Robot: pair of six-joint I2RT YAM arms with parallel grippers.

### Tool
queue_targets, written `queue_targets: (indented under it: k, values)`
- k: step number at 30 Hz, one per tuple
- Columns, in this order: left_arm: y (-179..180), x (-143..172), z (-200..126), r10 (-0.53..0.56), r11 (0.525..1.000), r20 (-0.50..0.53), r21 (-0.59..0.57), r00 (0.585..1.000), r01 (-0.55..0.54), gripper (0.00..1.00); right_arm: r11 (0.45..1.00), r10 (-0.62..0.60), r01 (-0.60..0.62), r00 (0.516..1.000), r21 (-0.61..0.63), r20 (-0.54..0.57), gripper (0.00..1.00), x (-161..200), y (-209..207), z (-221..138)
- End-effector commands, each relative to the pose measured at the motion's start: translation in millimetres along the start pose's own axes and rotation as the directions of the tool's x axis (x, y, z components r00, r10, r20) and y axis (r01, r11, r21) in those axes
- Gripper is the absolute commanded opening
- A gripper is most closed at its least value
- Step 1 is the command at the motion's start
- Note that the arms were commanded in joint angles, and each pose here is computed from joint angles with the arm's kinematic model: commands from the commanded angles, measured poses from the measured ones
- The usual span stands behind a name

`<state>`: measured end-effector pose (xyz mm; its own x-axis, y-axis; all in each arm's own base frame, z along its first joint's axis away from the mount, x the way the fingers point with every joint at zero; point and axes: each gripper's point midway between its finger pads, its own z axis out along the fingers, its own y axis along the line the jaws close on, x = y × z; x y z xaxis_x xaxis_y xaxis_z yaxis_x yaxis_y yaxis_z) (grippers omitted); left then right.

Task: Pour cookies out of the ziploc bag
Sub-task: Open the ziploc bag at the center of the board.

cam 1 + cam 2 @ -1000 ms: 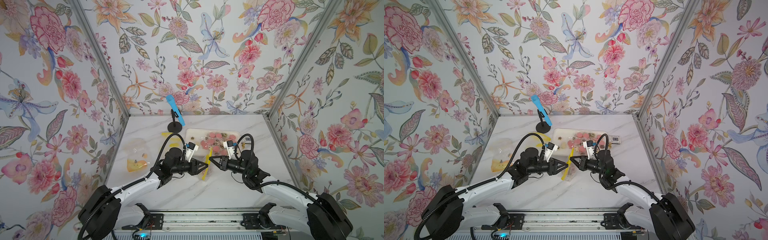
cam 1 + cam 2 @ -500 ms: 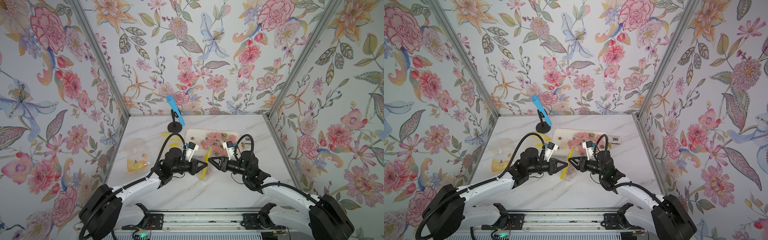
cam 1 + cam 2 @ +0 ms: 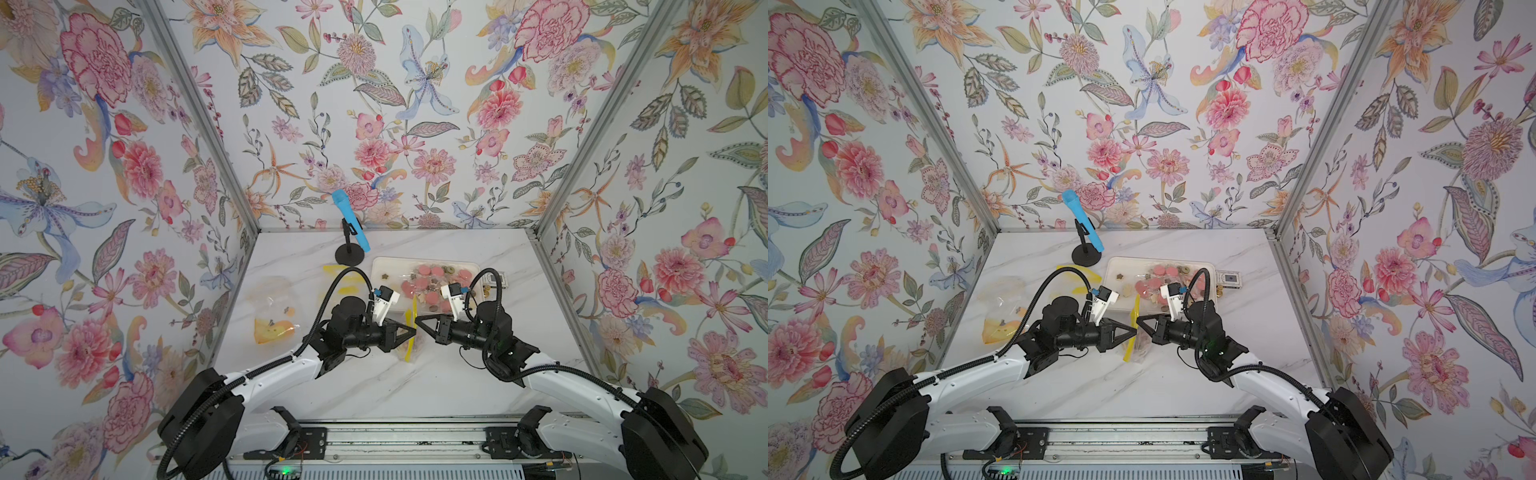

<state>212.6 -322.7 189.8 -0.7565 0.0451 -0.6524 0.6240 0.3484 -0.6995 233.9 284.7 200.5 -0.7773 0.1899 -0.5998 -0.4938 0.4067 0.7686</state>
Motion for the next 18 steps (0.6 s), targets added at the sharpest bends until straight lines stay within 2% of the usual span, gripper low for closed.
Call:
queue_targets:
  k: [1,3,6,8,10,14,18]
  values:
    - [-6,-2,-1,0.028,1.000,0.012,0.007,1.000,-0.029,0.13,1.000,-0.009,0.009,1.000,-0.002,0.012,0.00,-5,3,2]
    - [-5,-2,-1,0.028,1.000,0.009,0.008,1.000,-0.028,0.14,1.000,-0.009,0.009,1.000,-0.002,0.010,0.00,-4,3,2]
    - [-4,-2,-2,0.030,1.000,0.011,0.003,0.999,-0.030,0.23,1.000,-0.009,0.009,1.000,-0.002,0.008,0.00,-4,3,2]
    - [-4,-5,-4,0.034,0.999,0.025,-0.001,0.999,-0.034,0.38,1.000,-0.010,0.011,1.000,-0.004,0.007,0.00,-3,2,2]
    - [-1,-9,-9,0.030,0.999,0.045,-0.016,0.999,-0.030,0.46,1.000,-0.015,0.015,1.000,-0.016,0.011,0.00,-4,4,1]
    - [7,-18,-14,0.016,0.999,0.084,-0.046,0.996,-0.012,0.48,1.000,-0.020,0.020,1.000,-0.021,0.015,0.00,-5,6,-1]
    - [10,-26,-12,0.024,0.998,0.101,-0.062,0.995,-0.018,0.45,1.000,-0.019,0.019,1.000,-0.022,0.014,0.00,-5,6,-1]
